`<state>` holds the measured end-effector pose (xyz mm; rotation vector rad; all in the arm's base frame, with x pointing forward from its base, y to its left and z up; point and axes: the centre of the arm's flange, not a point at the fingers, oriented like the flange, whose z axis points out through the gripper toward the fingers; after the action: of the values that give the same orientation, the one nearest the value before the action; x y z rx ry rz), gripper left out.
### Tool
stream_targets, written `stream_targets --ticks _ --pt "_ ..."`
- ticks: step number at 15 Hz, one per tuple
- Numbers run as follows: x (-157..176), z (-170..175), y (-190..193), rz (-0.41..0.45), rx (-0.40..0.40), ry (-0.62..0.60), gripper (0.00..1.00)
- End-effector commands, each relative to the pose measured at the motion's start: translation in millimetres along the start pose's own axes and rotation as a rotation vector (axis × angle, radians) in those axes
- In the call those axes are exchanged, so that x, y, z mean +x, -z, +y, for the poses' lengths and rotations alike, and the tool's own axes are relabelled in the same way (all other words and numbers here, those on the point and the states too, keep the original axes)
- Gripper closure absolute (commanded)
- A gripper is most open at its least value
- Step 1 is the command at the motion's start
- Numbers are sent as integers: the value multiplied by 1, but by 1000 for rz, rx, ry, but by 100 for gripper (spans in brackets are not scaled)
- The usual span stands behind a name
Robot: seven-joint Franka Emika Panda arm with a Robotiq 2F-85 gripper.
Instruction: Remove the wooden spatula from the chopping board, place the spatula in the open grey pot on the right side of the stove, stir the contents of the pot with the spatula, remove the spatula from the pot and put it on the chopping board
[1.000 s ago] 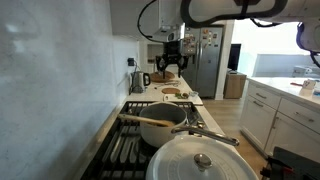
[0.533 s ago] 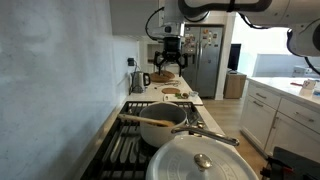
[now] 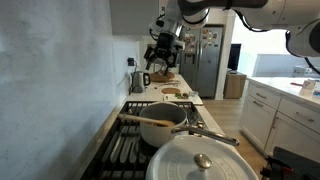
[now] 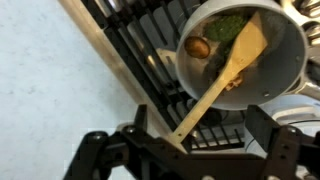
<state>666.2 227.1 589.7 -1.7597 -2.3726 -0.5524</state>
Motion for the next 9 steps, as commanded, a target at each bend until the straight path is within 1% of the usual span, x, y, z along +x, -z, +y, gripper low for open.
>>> stream_targets --ticks 1,2,3,5,9 --pt "25 -18 -9 2 -110 -39 0" --pt "30 -19 -4 -3 -88 -5 0" --pt "17 4 -9 11 -81 -18 0" --pt "28 0 -11 11 -73 -5 0" --pt "29 -1 -7 8 -78 -3 0"
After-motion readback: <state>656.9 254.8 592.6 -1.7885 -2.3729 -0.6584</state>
